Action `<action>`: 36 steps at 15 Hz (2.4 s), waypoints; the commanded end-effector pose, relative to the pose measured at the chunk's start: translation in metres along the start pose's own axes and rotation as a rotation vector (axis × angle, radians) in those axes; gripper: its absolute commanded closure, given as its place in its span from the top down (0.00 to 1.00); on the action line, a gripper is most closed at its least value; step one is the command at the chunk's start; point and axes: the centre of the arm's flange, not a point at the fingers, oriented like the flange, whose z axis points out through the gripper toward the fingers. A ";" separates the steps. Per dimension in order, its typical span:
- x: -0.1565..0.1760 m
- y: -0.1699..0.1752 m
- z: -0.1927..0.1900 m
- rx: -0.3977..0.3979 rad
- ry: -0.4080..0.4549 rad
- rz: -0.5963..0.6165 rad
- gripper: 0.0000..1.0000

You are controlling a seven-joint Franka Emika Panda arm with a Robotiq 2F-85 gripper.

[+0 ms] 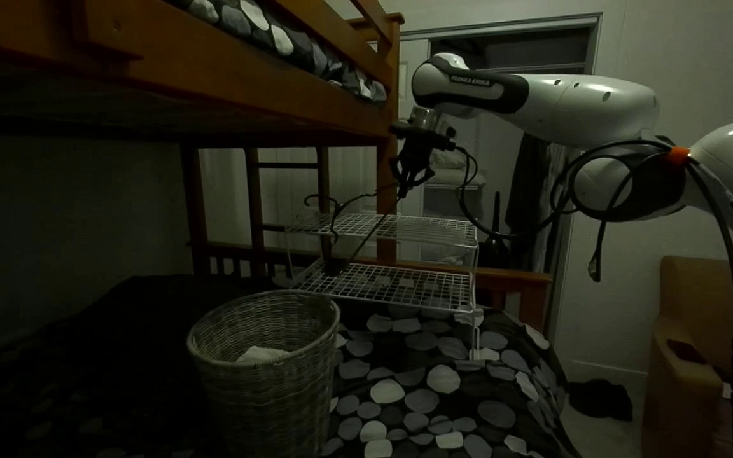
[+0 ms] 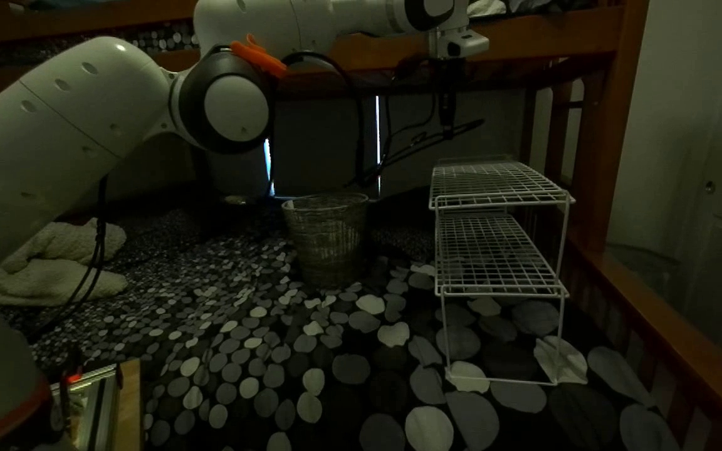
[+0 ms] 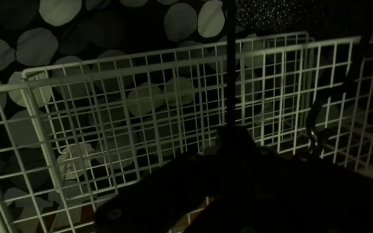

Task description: Put the black hanger in the basket.

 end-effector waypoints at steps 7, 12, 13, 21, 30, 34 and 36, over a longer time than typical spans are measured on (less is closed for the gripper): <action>-0.056 -0.023 0.031 0.005 0.005 -0.058 0.02; -0.110 -0.046 0.057 -0.043 0.050 -0.168 0.02; -0.119 -0.050 0.061 -0.053 0.075 -0.189 0.02; -0.192 -0.086 0.106 -0.143 0.173 -0.447 0.02; -0.178 -0.074 0.080 -0.145 0.123 -0.532 0.62; -0.113 -0.019 0.062 -0.159 0.117 -0.616 0.92; -0.085 0.004 0.060 -0.175 0.125 -0.677 1.00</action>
